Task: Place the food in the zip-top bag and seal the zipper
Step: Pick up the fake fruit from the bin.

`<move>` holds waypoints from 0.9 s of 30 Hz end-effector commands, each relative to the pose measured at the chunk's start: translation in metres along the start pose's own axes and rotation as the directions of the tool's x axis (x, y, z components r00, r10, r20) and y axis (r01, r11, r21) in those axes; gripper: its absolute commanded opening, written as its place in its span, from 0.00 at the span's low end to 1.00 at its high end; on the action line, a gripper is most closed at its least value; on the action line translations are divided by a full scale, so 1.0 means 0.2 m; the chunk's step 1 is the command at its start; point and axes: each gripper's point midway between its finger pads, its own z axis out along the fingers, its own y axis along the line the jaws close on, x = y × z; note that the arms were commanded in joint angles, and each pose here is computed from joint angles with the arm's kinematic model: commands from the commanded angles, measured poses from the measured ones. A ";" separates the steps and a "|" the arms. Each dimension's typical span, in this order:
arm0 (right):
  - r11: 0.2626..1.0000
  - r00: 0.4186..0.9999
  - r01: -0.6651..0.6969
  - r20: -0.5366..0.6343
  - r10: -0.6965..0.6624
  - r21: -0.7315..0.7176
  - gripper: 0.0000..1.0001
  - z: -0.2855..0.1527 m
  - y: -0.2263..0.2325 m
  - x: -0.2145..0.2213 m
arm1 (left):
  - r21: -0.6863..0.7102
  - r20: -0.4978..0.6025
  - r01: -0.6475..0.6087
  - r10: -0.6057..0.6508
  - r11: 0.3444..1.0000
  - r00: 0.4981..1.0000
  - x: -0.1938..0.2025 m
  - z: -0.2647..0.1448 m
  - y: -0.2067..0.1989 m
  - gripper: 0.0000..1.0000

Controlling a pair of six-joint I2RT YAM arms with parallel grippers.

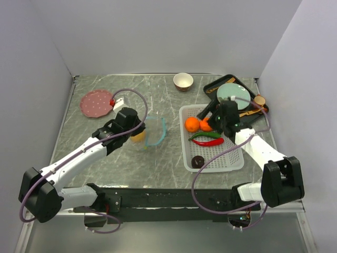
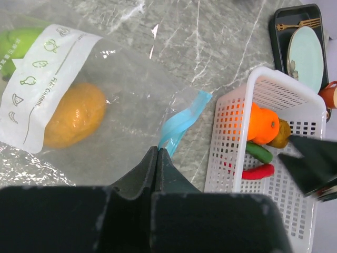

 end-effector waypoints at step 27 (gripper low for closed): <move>0.994 0.997 0.017 -0.070 -0.025 -0.110 0.96 0.23 0.11 0.18 | 0.192 0.058 0.003 -0.014 0.981 0.998 -0.03 -0.10 -0.19 0.01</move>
